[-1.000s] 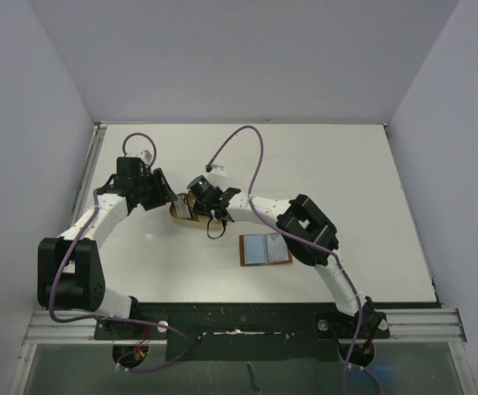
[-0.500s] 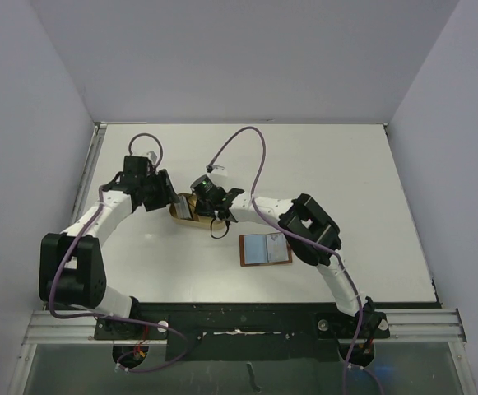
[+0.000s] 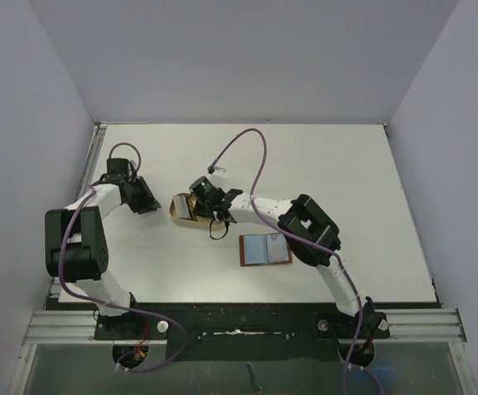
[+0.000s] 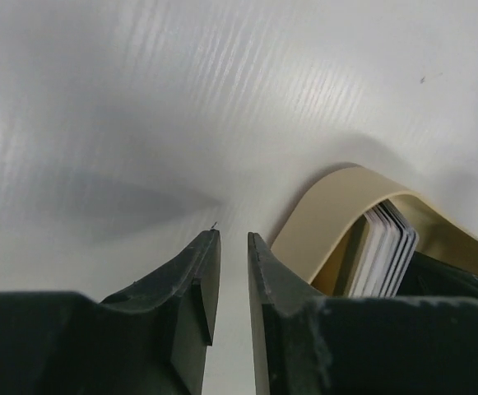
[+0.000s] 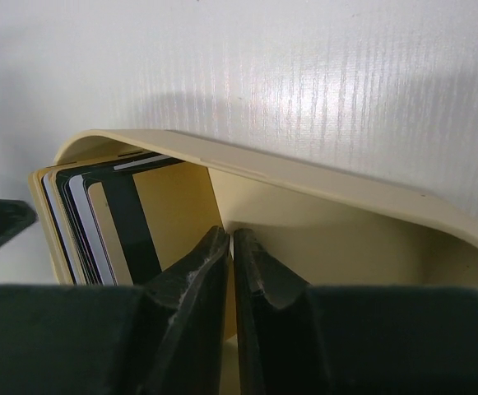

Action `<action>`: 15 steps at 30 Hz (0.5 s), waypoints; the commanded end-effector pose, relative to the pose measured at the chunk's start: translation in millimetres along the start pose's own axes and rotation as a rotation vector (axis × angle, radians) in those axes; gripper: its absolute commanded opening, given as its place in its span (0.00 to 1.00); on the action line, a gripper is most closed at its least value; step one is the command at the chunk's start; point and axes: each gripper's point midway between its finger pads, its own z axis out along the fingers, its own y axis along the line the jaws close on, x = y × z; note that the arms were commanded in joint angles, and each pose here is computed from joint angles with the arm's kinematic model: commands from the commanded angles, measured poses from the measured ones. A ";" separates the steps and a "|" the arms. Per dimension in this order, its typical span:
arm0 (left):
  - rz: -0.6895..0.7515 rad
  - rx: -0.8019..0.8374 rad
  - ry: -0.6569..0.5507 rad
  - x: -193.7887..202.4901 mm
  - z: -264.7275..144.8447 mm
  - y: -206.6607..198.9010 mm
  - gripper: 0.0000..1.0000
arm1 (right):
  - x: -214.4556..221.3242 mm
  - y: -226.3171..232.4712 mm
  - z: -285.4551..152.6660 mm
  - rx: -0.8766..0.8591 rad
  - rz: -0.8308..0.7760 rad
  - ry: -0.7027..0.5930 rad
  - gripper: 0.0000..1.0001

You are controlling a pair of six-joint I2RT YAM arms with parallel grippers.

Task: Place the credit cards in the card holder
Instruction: Adjust the credit card in the storage box.

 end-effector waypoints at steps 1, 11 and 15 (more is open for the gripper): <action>0.049 0.068 0.103 10.9 16.2 -22.1 0.19 | 3.6 11.3 -1.7 0.004 0.049 -0.003 0.12; 0.050 0.121 0.129 37.8 15.2 -35.5 0.19 | 4.9 18.3 7.8 0.012 0.133 -0.033 0.11; 0.053 0.119 0.104 31.7 9.9 -37.7 0.19 | 5.7 18.7 13.2 -0.006 0.156 -0.036 0.11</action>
